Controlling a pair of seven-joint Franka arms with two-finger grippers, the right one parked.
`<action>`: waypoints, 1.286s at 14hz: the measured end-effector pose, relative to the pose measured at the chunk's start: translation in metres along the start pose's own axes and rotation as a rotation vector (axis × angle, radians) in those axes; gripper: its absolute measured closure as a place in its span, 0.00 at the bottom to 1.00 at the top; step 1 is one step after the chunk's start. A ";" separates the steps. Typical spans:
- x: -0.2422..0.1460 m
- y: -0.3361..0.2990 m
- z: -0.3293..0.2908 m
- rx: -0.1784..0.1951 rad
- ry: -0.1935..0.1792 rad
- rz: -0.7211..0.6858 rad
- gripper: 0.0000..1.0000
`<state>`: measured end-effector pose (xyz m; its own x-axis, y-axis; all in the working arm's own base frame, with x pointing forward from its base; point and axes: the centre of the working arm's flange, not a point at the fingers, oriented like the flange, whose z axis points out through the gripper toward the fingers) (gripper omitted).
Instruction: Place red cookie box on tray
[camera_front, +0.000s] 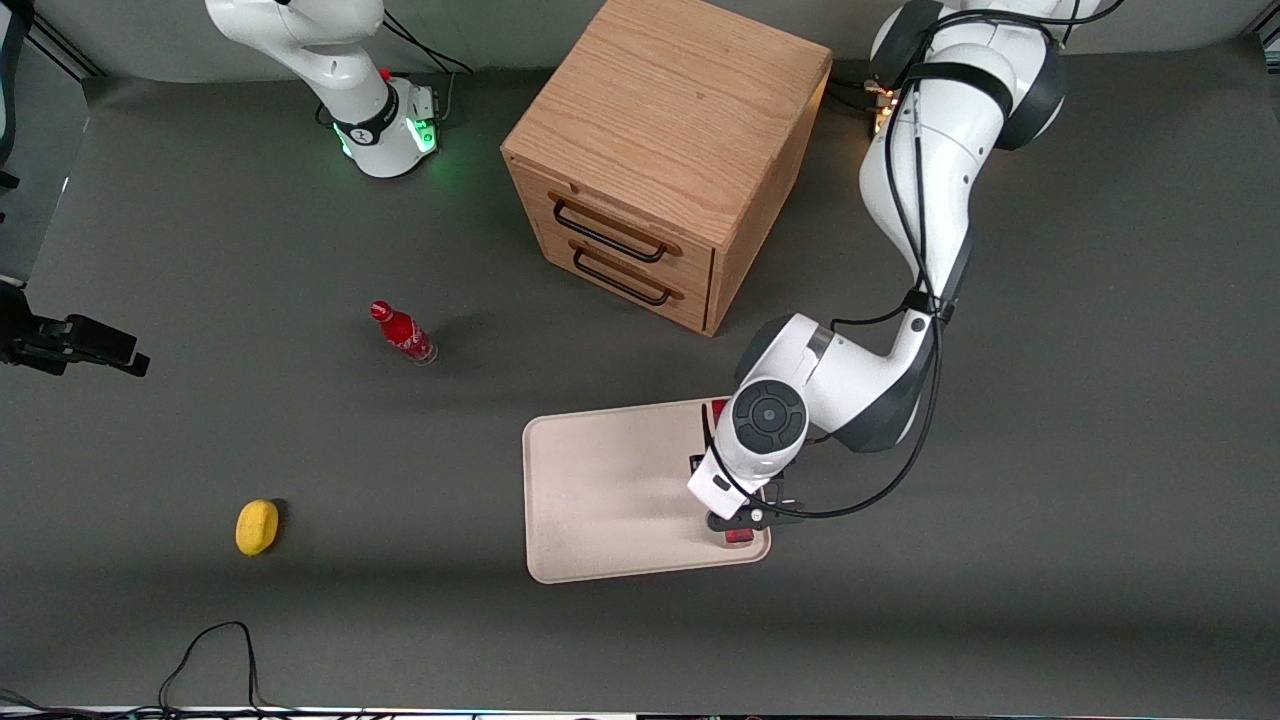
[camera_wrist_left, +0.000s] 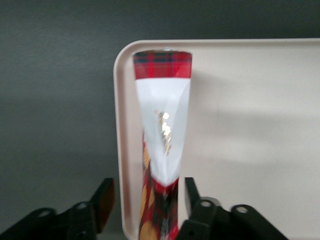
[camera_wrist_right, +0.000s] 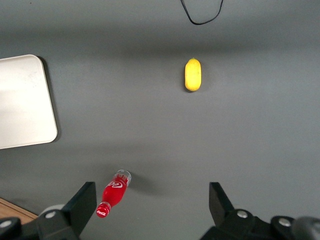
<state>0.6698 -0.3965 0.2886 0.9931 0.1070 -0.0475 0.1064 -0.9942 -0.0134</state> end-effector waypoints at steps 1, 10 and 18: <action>-0.004 -0.003 -0.023 0.011 -0.009 0.000 0.18; -0.095 -0.069 -0.293 0.068 -0.001 0.031 0.00; -0.067 -0.280 -0.320 0.065 -0.036 0.082 0.00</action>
<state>0.5891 -0.1277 0.6150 0.9959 0.0265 -0.0865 0.0202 -0.9971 -0.0728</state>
